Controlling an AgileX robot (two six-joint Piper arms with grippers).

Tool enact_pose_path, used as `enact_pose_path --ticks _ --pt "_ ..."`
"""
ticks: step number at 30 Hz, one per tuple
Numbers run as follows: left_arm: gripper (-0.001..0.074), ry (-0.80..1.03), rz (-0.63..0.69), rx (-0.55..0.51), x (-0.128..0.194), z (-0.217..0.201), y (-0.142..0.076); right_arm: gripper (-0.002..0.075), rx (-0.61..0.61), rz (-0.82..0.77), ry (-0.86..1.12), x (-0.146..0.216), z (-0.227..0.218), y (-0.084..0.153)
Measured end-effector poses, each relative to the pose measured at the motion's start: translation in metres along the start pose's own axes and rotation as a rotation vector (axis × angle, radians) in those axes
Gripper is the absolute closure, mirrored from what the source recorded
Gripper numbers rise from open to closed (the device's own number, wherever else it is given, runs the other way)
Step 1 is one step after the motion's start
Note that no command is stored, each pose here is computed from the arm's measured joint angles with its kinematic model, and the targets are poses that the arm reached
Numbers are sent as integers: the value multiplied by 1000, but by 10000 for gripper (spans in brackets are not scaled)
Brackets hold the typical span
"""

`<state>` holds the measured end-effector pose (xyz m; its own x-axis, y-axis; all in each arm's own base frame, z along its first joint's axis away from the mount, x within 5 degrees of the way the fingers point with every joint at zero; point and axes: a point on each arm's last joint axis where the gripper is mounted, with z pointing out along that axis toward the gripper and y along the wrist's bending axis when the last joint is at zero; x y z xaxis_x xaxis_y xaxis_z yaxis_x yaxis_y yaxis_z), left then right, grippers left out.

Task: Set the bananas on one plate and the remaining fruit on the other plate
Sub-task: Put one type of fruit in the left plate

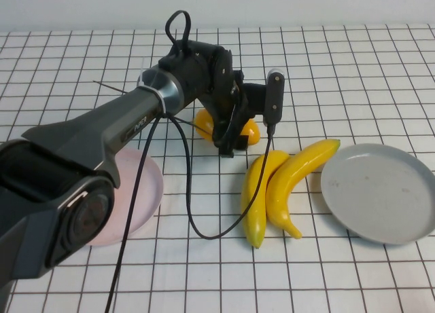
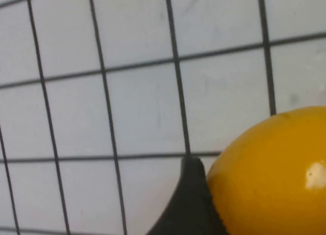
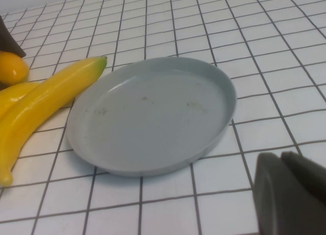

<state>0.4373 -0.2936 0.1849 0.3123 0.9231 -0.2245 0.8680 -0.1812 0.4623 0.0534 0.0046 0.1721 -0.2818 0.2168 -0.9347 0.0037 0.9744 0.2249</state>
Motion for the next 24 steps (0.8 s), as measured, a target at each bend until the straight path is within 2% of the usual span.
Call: enact_pose_path --ticks 4,9,14,19,24 --pt "237 94 -39 16 3 -18 1 742 0 0 0 0 0 0" --pt "237 207 -152 17 3 -72 5 742 0 0 0 0 0 0" --pt "237 249 -426 22 5 -116 4 742 0 0 0 0 0 0" --pt "237 262 -863 -46 21 -145 2 742 0 0 0 0 0 0" --pt "238 300 -1086 31 55 -149 -16 742 0 0 0 0 0 0"
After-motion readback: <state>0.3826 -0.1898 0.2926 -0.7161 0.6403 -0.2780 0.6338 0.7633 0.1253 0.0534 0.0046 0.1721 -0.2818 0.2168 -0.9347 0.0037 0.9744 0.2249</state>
